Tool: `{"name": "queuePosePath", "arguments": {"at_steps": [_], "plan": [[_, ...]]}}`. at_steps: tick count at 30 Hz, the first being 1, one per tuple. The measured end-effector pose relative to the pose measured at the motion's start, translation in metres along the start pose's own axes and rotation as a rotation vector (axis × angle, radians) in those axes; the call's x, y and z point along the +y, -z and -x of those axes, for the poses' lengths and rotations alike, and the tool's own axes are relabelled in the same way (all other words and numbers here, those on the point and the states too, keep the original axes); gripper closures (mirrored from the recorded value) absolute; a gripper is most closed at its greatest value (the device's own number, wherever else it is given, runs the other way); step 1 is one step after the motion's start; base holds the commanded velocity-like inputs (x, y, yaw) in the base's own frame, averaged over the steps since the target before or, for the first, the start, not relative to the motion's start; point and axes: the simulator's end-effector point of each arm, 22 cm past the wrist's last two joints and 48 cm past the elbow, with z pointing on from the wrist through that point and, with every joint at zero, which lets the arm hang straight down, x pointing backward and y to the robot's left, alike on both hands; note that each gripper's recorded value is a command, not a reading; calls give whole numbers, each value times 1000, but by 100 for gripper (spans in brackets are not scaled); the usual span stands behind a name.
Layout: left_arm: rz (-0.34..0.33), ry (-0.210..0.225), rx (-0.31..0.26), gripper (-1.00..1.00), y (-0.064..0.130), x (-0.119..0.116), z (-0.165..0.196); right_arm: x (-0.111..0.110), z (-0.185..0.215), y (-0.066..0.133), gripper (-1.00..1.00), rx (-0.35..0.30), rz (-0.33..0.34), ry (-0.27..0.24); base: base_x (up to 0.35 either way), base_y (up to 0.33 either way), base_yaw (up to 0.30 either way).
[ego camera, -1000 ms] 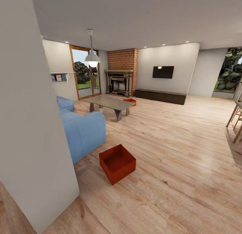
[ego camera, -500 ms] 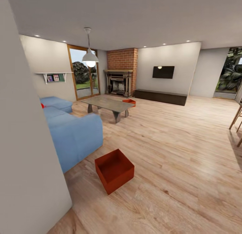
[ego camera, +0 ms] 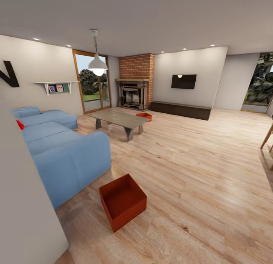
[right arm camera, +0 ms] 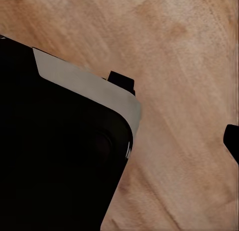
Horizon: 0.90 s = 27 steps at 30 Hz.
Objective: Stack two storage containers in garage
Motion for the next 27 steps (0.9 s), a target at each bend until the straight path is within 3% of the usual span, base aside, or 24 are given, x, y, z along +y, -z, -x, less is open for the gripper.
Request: {"name": "queuePosePath", "arguments": {"at_steps": [17,27], "plan": [[0,0,1,-100,0,0,0,1,0,0,-100,-1,2,2,317,-30,0],[0,0,0,-100,0,0,0,1,0,0,-100,-1,2,2,320,-125,0]]}}
